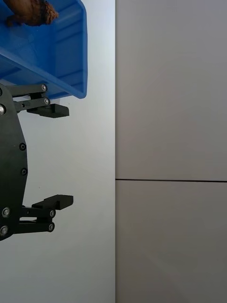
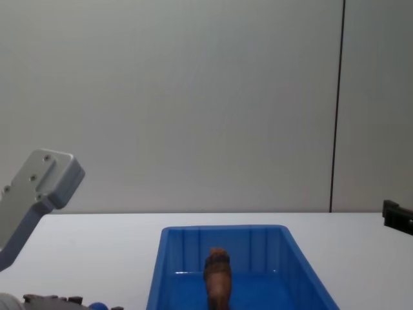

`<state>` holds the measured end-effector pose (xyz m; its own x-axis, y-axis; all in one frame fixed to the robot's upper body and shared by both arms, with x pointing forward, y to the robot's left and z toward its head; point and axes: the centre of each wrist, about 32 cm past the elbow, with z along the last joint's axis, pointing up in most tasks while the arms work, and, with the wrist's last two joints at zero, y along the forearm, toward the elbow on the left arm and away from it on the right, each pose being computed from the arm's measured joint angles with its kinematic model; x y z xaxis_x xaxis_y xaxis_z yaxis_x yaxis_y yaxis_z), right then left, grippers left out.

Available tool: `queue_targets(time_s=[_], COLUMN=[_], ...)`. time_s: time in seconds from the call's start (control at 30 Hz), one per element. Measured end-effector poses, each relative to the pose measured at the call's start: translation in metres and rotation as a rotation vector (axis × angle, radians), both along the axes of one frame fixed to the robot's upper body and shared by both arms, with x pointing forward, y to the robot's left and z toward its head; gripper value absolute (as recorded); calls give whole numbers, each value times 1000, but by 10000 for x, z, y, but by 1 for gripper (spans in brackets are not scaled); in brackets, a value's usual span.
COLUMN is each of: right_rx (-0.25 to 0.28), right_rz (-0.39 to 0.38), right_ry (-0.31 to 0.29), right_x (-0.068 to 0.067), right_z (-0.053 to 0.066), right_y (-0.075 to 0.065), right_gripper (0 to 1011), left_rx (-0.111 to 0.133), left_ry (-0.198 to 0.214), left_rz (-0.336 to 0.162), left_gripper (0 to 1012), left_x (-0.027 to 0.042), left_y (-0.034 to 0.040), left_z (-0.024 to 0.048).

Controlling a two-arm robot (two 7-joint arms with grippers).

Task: Pick up the two dolls from the table and place them into the box.

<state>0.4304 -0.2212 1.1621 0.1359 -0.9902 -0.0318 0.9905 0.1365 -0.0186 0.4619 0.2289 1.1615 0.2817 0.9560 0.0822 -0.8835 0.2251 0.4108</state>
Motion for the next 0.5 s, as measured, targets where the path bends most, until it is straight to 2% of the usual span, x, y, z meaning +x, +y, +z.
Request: queue_targets(time_s=[0.17,0.2,0.27,0.4,0.5], right_rx=[0,0,0,0,0], right_rz=[0,0,0,0,0], right_ry=[0,0,0,0,0], right_x=[0,0,0,0,0], right_z=[0,0,0,0,0], right_y=[0,0,0,0,0], right_gripper=[1001,1001,1001,1001,1001], left_rx=[2,3,4,5,2], left_ry=[2,2,2,-5,-19], left_rz=[-2,-2,-2,-3,-7], left_gripper=[504,504,443,290,265], left_x=[-3,-4,-5,-6,-5], left_y=[5,7,9,17,21], left_z=[-6,-8,-9,-4,13])
